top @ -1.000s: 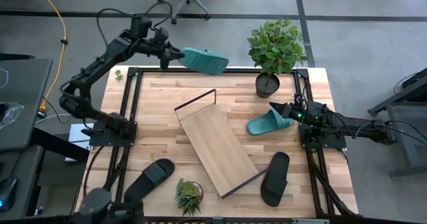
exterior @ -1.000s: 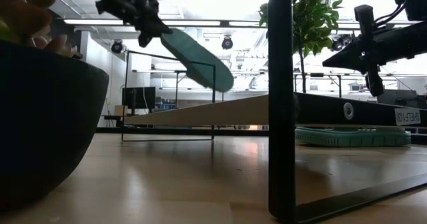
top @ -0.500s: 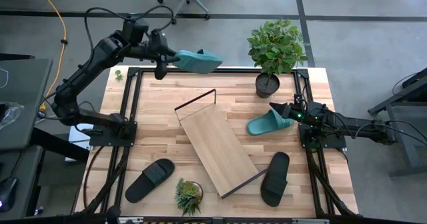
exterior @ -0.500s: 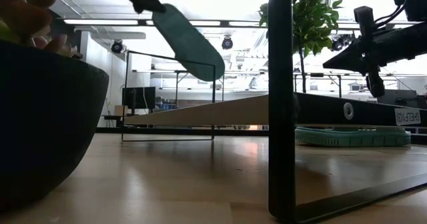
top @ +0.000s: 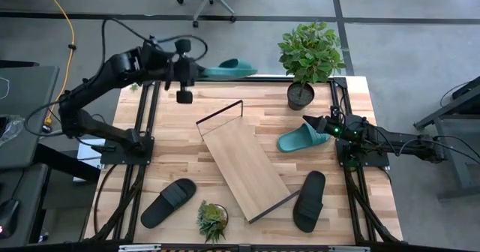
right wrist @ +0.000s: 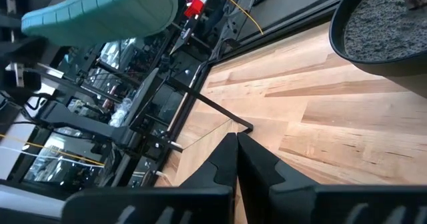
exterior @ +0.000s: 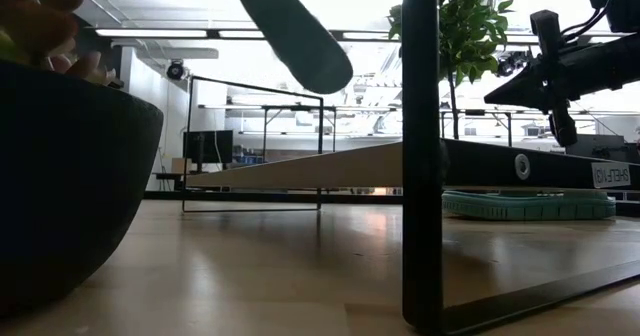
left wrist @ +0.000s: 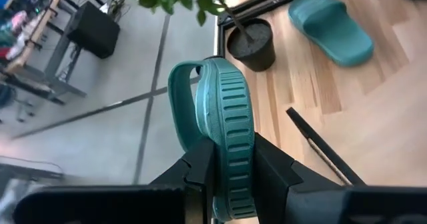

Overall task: Pick and place slides into the shelf
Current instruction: Put the top green slide on the shelf

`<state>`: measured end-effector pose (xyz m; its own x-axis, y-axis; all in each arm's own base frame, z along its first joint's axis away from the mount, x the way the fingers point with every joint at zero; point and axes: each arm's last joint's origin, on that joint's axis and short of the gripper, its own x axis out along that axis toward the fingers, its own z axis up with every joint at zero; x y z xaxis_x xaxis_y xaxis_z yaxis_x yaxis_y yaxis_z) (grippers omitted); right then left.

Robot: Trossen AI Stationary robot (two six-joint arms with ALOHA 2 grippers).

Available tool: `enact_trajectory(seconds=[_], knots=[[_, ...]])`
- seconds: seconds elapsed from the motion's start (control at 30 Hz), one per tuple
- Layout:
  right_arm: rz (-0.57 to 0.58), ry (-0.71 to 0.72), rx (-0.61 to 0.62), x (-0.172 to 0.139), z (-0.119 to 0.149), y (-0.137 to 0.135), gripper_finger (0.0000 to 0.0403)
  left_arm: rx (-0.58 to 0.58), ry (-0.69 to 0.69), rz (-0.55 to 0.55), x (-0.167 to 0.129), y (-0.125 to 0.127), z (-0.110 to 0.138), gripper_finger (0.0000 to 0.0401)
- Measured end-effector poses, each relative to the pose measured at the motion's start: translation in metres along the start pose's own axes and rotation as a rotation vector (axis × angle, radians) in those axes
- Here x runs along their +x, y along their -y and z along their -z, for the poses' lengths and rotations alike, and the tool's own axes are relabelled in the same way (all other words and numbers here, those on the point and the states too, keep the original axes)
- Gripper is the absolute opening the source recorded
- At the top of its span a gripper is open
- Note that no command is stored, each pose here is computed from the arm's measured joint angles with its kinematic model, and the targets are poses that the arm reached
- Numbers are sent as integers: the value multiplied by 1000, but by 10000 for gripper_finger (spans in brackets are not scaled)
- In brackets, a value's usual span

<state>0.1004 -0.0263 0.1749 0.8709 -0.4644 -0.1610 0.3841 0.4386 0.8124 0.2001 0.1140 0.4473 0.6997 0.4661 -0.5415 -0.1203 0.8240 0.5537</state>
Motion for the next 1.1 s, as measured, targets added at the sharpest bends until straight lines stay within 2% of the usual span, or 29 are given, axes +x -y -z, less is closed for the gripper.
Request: enact_trajectory(seconds=[0.23,0.67,0.87,1.1], knots=[[0,0,0,0,0,0,0,133,-60,-21,-4,29,-16,57],[32,-23,-7,0,2,3,0,276,-44,-61,-19,70,-40,58],[39,-34,24,0,3,4,0,411,-76,-71,-25,91,-45,58],[33,-41,48,0,3,4,0,546,-148,-32,-17,121,-51,58]])
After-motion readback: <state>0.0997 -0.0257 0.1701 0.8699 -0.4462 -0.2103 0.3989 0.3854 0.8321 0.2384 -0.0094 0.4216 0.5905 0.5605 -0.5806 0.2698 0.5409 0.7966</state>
